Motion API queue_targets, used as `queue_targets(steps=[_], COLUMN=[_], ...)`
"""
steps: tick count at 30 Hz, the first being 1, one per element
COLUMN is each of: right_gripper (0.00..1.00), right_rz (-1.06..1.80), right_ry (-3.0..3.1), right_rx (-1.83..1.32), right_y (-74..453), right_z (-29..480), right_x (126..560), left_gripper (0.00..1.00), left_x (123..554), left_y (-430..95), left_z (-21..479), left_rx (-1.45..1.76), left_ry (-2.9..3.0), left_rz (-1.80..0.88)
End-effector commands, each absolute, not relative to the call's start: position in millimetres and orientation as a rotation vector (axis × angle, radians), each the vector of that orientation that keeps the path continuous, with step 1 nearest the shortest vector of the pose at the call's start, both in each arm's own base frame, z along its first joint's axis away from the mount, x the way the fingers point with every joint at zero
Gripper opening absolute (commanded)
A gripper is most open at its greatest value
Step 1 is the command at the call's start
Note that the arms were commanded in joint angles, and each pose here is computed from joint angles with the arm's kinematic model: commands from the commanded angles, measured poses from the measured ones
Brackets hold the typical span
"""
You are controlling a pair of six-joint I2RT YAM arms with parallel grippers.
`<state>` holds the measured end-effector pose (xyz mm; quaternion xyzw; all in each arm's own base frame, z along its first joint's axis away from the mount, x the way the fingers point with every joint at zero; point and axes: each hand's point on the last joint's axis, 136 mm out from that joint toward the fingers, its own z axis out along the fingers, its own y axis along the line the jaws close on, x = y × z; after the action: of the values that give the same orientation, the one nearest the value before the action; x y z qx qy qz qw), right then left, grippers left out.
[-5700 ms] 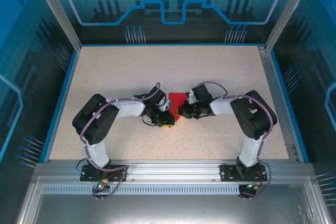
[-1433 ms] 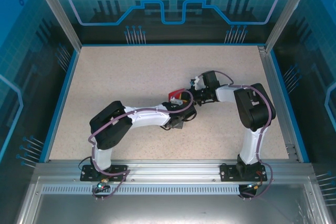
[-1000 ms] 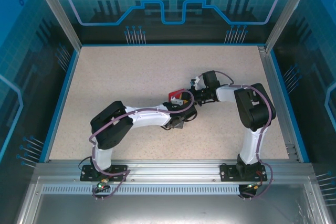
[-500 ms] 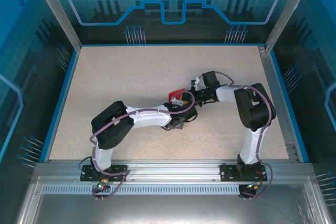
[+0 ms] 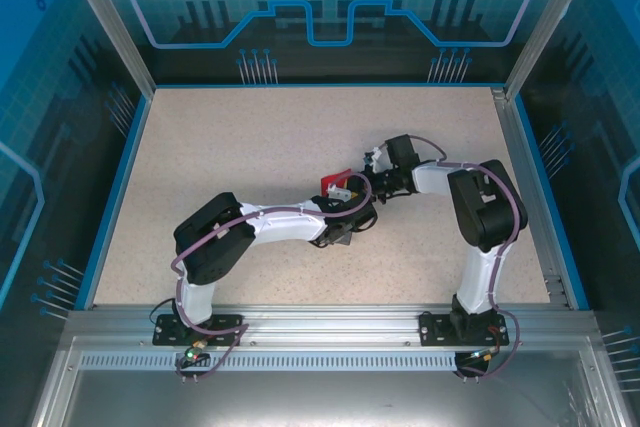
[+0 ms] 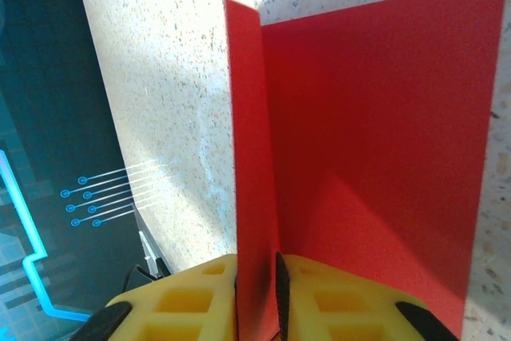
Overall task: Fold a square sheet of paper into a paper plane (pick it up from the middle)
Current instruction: Fourth fold the wing at the center of the table.
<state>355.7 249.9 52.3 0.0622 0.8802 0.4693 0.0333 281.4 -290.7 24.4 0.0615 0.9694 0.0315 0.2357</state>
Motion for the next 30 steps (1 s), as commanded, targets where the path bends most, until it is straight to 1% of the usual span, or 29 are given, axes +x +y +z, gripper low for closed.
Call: queue_targets(steps=[1,6,8,10,13,16,20,24,28,30], right_gripper=[0.23,0.28,0.3,0.33,0.4,0.45,0.49,0.5,0.51,0.51], right_rz=[1.405,1.371,1.399,1.426,1.457,1.488,1.48,1.485,1.443,1.429], right_ry=[2.676,2.663,2.658,2.654,2.656,2.661,2.664,2.681,2.681,2.672], right_rx=[0.183,0.211,0.209,0.198,0.196,0.19,0.179,0.169,0.204,0.217], right_y=[237.9,221.4,220.5,222.8,226.1,231.1,235.0,240.4,233.2,228.9], right_z=[68.5,70.9,72.3,74.1,73.4,73.4,74.8,75.3,76.1,78.7], right_x=[358.4,357.6,358.1,359.5,362.6,364.8,366.0,363.7,361.8,361.3], left_gripper=[0.12,0.11,0.17,0.19,0.22,0.22,0.22,0.21,0.15,0.15], left_x=[280.4,280.3,281.2,281.5,280.5,277.8,276.2,276.9,275.2,273.9], left_y=[-293.7,-296.2,-294.4,-290.8,-285.7,-284.3,-282.4,-281.2,-277.9,-273.4], left_z=[24.2,26.1,26.8,27.3,25.5,22.8,20.9,21.8,25.8,28.1], left_rx=[0.185,0.191,0.198,0.208,0.21,0.215,0.237,0.284,0.348,0.366], left_ry=[2.646,2.634,2.627,2.624,2.624,2.627,2.626,2.614,2.595,2.58], left_rz=[0.066,0.024,0.04,0.074,0.098,0.092,0.094,0.11,0.115,0.12])
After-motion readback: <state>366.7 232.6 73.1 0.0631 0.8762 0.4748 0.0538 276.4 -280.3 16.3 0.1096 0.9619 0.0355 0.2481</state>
